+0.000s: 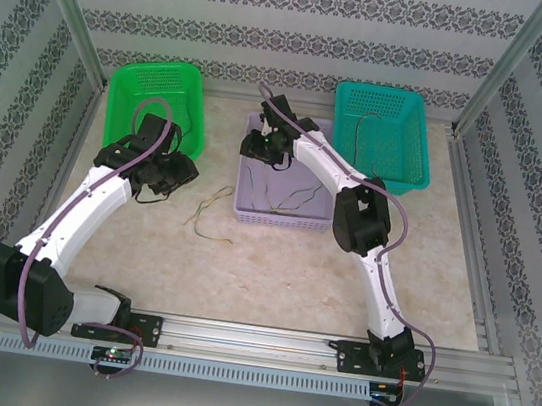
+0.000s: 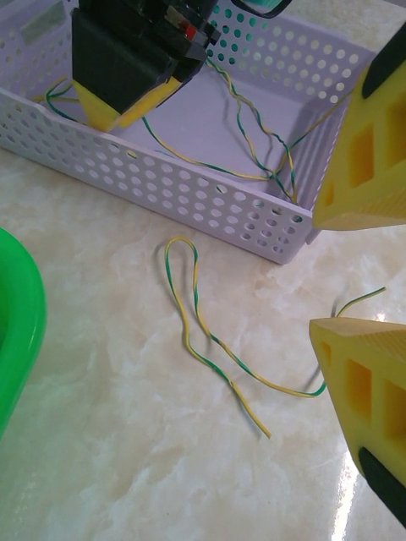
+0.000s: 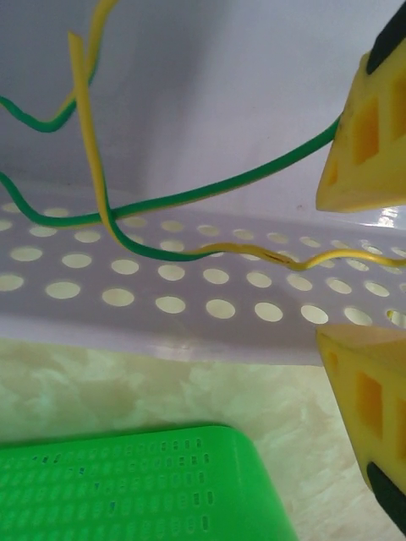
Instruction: Untangle the cables
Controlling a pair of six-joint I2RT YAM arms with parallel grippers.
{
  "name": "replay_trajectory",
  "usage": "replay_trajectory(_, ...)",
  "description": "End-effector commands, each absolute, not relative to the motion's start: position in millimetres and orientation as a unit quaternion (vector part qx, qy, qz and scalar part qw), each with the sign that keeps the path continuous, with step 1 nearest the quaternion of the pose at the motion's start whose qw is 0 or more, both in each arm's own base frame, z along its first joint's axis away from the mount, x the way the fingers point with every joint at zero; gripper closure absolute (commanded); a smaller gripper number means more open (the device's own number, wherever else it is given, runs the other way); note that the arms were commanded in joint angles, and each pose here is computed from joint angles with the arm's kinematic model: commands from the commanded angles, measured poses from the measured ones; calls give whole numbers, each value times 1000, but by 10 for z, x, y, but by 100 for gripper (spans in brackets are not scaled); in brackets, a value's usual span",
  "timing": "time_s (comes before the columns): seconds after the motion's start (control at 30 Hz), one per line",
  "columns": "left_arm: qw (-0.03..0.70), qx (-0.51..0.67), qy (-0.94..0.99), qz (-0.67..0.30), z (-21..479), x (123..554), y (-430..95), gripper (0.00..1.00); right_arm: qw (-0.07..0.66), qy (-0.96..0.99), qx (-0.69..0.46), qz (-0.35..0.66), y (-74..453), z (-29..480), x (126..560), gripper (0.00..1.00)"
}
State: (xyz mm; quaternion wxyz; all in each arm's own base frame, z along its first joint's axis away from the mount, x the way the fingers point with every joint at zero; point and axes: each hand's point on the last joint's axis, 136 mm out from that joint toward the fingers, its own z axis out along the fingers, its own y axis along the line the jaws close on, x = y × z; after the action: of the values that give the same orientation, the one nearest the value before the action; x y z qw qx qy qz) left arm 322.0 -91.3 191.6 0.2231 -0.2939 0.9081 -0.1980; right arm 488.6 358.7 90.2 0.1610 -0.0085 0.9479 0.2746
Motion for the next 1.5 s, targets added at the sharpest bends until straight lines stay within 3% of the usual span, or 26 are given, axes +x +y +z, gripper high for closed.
replay_trajectory(0.0,200,-321,906,-190,1804,3082,-849,63,197,943,-15,267,3473,1297,4900,55)
replay_trajectory(0.1,166,-344,905,-185,1619,2961,-849,56,220,942,-18,255,3389,1515,4882,52)
replay_trajectory(0.37,58,-372,906,-193,923,2634,-1058,51,286,934,-38,210,3079,2055,4619,50)
replay_trajectory(0.5,59,-356,911,-202,781,2740,-1225,50,298,932,-66,194,2948,2094,4267,50)
replay_trajectory(0.7,26,-297,947,-118,437,2667,-1224,53,278,936,-68,204,2790,1974,3733,50)
replay_trajectory(0.93,34,-279,957,-74,259,2673,-1141,55,273,936,-68,213,2779,2000,3496,50)
replay_trajectory(1.07,54,-263,960,-74,198,2823,-1156,61,271,935,-71,218,2814,2021,3434,50)
replay_trajectory(1.17,60,-254,962,-79,166,2890,-1187,75,268,935,-75,219,2827,2014,3388,50)
replay_trajectory(1.27,62,-249,965,-61,199,2859,-1122,98,266,936,-76,219,2814,2003,3369,50)
replay_trajectory(1.37,100,-245,964,-30,506,2791,-928,100,268,934,-86,222,2831,2039,3363,50)
replay_trajectory(1.47,170,-184,966,-61,1003,2810,-921,100,273,926,-115,233,2900,2150,3387,50)
